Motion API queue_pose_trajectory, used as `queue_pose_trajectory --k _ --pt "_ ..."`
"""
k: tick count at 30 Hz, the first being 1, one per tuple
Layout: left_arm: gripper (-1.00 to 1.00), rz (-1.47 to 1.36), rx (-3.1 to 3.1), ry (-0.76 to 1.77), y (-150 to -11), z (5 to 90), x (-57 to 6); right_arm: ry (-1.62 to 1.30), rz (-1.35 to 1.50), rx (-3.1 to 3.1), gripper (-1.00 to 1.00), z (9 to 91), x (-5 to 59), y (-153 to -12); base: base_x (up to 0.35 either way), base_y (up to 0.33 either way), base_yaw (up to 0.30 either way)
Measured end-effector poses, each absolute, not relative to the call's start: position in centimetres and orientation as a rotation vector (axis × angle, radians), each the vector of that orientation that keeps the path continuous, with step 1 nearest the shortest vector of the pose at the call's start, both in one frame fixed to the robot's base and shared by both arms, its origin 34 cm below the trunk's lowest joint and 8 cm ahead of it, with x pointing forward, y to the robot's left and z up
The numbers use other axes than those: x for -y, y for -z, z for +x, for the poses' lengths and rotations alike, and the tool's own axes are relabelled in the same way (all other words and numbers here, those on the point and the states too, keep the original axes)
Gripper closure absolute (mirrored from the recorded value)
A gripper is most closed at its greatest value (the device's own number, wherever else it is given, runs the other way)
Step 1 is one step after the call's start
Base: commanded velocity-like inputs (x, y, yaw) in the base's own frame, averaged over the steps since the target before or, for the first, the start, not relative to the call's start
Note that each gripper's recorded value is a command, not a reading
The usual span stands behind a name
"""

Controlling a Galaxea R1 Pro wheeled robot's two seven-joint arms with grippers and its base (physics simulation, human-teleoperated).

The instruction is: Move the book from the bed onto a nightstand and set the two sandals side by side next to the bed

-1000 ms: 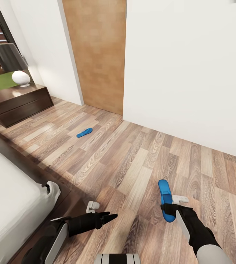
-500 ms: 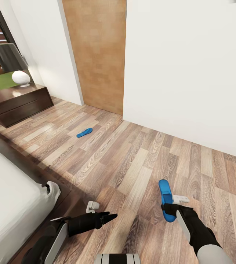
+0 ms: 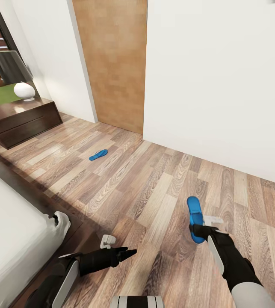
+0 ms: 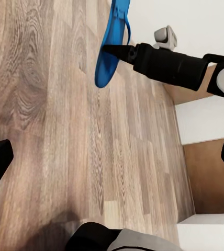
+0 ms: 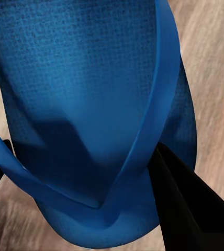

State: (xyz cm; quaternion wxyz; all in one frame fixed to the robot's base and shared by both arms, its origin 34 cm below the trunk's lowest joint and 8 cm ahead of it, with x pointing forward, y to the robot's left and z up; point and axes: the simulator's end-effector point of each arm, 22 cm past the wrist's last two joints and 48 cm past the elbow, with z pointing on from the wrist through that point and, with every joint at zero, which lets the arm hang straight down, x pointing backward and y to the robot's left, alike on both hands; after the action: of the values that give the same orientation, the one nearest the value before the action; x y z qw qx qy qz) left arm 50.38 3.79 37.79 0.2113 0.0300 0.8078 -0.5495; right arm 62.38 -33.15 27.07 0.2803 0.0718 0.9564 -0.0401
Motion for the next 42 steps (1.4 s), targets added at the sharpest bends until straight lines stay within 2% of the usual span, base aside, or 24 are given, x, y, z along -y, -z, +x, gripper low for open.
queue_pose_trajectory --k 16,25,28,36,42 --pt "-1.00 0.125 -2.203 1.508 -40.3 51.0 -3.8 0.112 0.198 -2.506 1.00 63.5 33.8 -30.4 0.000 0.000 0.000" --pt "-1.00 0.148 -2.177 1.487 -41.9 51.3 -4.0 0.246 0.206 -2.467 1.00 62.7 43.5 -33.5 0.000 0.000 0.000" --pt "-1.00 0.130 -2.204 1.486 -41.0 50.8 -4.2 0.115 0.203 -2.494 1.00 61.0 44.6 -33.0 0.000 0.000 0.000" --pt "-1.00 0.118 -2.255 1.437 -39.2 49.8 -6.4 -0.320 0.298 -2.716 1.00 47.8 48.3 -27.1 0.000 0.000 0.000" --pt "-1.00 0.072 -2.302 1.317 -33.7 47.5 -10.2 -0.419 0.285 -2.648 1.00 44.6 48.1 -26.3 0.000 0.000 0.000"
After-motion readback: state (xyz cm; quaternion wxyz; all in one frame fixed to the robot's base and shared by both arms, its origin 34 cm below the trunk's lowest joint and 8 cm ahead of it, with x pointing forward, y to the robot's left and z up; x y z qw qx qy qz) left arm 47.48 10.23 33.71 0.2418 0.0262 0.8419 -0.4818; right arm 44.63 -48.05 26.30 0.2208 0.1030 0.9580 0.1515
